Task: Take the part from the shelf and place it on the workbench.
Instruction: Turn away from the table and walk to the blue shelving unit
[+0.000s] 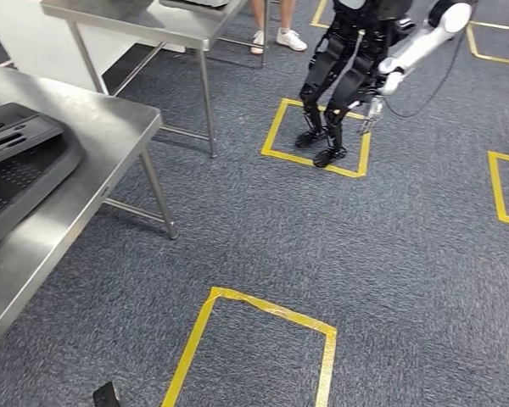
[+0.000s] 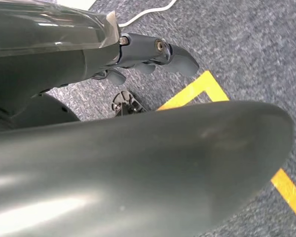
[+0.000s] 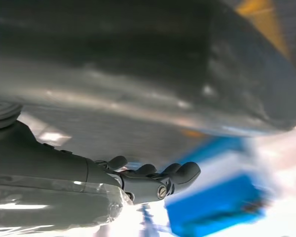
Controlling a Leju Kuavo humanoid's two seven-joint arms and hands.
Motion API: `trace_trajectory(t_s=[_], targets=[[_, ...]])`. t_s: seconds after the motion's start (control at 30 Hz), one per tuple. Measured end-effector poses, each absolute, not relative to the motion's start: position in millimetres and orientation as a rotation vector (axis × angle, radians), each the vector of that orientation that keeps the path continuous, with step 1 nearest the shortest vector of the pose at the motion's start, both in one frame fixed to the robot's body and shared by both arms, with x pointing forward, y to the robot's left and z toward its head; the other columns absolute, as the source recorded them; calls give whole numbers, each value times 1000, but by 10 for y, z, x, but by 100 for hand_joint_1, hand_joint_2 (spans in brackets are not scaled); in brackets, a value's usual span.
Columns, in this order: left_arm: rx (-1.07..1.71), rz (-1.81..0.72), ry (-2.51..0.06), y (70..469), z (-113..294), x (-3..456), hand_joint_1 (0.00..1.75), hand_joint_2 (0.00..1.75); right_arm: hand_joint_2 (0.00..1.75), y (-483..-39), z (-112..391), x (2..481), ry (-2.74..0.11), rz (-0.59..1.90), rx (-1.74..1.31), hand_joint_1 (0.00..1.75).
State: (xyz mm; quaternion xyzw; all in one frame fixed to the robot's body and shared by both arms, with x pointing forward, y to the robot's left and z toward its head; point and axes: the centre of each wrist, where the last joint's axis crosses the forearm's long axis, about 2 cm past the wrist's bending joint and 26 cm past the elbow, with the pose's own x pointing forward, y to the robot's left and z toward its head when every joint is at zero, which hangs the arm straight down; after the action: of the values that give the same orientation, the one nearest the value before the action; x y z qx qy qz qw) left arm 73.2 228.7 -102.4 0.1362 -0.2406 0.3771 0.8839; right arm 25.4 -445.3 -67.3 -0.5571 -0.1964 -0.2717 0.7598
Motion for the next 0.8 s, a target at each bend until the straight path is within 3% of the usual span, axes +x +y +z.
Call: trace_trajectory(t_s=[0.2,0.37,0.8], targets=[[293,798,-506,2290,-1020,758,0,0,0,-3699,-972,215,-171,-613,-933,0],[306,801,-501,2318,-1035,692,0,0,0,-3234,-1047,283,-114,-598,-788,0],[291,802,-549,2349,-1041,689,0,0,0,-2752,-1078,331,-152,-438,-584,0]])
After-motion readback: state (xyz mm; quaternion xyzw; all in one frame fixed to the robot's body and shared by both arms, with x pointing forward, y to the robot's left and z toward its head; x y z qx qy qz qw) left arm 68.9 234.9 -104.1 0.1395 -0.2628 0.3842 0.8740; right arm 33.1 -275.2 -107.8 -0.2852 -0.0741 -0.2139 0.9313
